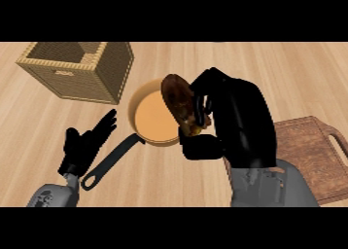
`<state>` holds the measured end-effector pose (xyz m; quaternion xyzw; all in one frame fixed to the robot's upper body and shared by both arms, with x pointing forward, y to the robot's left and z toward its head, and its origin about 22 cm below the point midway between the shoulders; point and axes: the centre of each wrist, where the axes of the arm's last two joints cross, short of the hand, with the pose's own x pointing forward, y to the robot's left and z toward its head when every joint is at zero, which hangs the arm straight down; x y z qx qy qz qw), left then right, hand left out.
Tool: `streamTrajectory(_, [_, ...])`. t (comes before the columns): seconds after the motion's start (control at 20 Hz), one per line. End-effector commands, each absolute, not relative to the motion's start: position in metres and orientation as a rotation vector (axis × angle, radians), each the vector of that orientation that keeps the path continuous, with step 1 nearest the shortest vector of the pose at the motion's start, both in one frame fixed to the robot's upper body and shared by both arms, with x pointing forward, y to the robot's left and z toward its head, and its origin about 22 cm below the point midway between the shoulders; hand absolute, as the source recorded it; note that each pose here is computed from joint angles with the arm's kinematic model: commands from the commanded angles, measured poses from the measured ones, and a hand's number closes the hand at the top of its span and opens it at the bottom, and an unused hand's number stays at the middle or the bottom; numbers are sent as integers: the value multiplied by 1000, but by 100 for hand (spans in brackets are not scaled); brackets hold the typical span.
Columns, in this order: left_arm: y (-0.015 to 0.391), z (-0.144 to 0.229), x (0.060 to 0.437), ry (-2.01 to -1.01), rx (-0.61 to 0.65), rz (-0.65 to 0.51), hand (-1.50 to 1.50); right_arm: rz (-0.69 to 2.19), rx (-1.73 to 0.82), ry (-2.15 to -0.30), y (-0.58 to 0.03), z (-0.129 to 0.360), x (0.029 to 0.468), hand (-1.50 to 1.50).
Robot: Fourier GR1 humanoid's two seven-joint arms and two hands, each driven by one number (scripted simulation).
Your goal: Pick the sweet potato from the cutting board and place it in the pot
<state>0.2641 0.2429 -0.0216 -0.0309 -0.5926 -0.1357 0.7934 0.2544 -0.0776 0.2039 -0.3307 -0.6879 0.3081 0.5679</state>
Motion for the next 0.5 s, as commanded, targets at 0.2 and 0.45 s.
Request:
streamTrajectory(0.2, [230,-22,269,-1292,-83,-286,0,949,-884,-1460,-32,199,329,150])
streamTrajectory(0.45, [233,-26,255,-1287,-75,-309,0,1136,-1127,-1252,-2,179,337,150])
